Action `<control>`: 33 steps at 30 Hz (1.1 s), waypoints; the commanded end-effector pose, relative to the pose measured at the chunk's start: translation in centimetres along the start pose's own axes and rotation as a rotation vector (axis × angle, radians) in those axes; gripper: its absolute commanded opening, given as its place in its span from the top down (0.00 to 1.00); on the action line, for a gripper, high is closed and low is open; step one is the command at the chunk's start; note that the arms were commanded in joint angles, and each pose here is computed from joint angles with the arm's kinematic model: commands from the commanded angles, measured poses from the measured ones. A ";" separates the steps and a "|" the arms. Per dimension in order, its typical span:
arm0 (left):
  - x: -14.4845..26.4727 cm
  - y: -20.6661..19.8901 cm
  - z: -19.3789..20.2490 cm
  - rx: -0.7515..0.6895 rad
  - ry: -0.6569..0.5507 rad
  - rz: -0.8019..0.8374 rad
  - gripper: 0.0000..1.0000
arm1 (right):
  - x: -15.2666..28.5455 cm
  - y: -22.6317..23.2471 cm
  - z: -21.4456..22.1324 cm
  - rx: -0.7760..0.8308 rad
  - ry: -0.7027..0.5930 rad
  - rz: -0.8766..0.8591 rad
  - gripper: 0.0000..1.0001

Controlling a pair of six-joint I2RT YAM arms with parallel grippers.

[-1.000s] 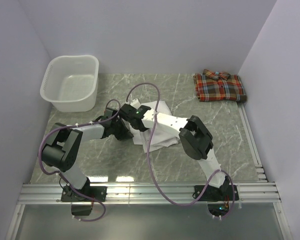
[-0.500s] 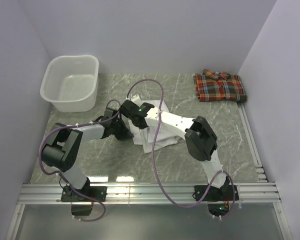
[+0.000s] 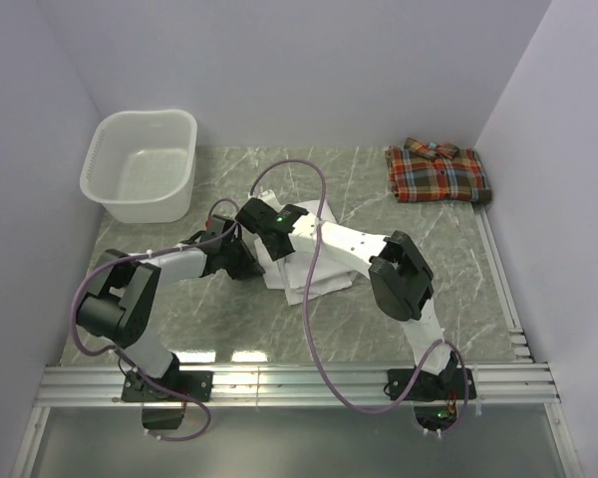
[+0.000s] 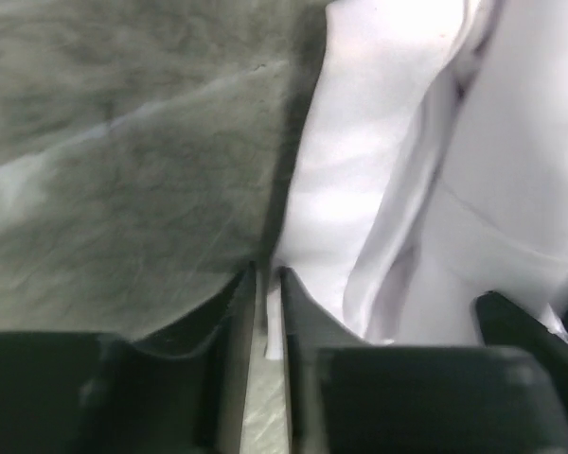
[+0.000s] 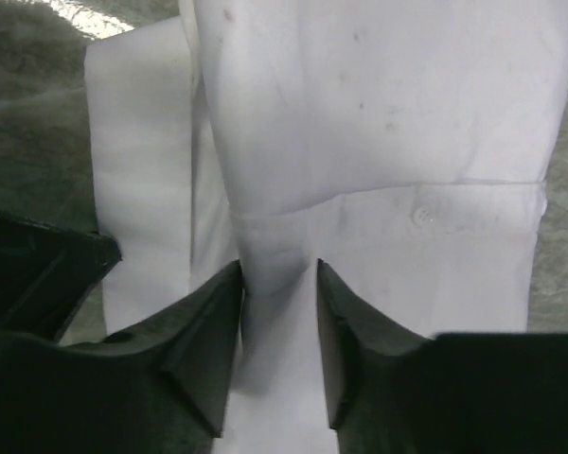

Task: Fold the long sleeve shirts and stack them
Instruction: Fold the shirt

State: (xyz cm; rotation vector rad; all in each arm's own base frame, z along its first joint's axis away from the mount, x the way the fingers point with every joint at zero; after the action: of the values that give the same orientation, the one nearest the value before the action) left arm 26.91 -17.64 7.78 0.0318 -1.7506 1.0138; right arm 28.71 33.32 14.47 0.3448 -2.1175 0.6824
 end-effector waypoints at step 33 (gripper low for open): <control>-3.0 -11.2 -5.9 -0.139 -0.079 0.142 0.67 | 1.6 0.0 8.4 -0.547 -0.085 -1.014 0.61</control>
State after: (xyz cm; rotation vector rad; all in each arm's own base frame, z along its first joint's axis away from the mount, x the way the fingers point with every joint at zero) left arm 36.83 -21.67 13.22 -0.1026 -1.8879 1.0196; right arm 23.06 28.14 13.37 0.9681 -1.8812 -0.4630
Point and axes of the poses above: each gripper's point midway between its finger pads, its own x axis back along the fingers, its own y axis along the line the jaws close on, z = x × y, the point moved 7 cm from there along x, back along the fingers, and after that the axes turned 10 degrees about x, right-handed, at the moved point
